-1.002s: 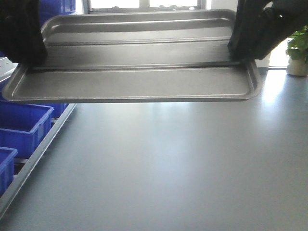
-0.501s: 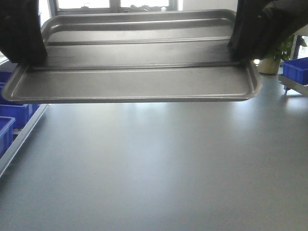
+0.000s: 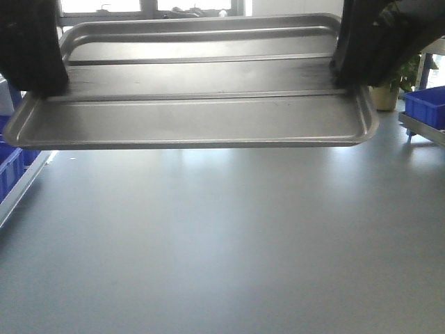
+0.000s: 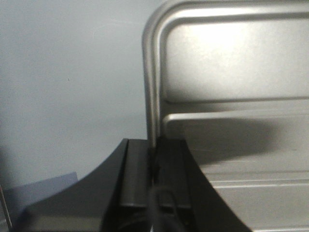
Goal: Grab silver tray and stack on right shelf
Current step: 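Hold the tray level with both grippers while the base drives over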
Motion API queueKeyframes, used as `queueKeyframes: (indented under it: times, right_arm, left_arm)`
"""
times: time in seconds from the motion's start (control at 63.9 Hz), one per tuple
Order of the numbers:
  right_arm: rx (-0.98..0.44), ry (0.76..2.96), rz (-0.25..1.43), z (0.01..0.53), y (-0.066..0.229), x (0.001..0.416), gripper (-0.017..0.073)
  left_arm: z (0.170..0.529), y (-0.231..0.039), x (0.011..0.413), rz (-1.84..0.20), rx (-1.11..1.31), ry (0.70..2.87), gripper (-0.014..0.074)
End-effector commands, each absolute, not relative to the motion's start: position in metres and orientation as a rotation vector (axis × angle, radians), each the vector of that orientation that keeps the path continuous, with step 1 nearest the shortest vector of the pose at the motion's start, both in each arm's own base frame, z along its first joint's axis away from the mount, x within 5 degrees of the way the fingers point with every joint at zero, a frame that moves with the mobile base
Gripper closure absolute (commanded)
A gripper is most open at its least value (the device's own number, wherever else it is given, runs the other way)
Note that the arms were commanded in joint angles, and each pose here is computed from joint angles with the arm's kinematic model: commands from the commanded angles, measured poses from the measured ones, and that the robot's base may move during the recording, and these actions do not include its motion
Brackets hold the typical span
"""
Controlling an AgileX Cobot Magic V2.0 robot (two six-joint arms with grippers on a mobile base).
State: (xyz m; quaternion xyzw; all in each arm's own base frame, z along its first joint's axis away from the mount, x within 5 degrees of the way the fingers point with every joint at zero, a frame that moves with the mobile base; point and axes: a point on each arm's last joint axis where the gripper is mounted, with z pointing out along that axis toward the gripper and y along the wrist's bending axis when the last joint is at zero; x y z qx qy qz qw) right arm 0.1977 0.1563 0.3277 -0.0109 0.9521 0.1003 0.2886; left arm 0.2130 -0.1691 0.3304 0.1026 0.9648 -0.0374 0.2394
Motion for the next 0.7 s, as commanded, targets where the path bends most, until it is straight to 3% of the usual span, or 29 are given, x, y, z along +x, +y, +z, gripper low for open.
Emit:
queueKeyframes:
  times: [0.0, 0.689]
  right_arm:
    - [-0.076, 2.416, 0.277, 0.3502, 0.1519, 0.2005, 0.0501]
    - [-0.077, 2.415, 0.278, 0.3503, 0.152, 0.2006, 0.0501]
  left_arm:
    - [0.3459, -0.1639, 0.2101, -0.062, 0.324, 2.581, 0.0687]
    - [0.3458, -0.1643, 0.2098, -0.069, 0.322, 2.585, 0.0687]
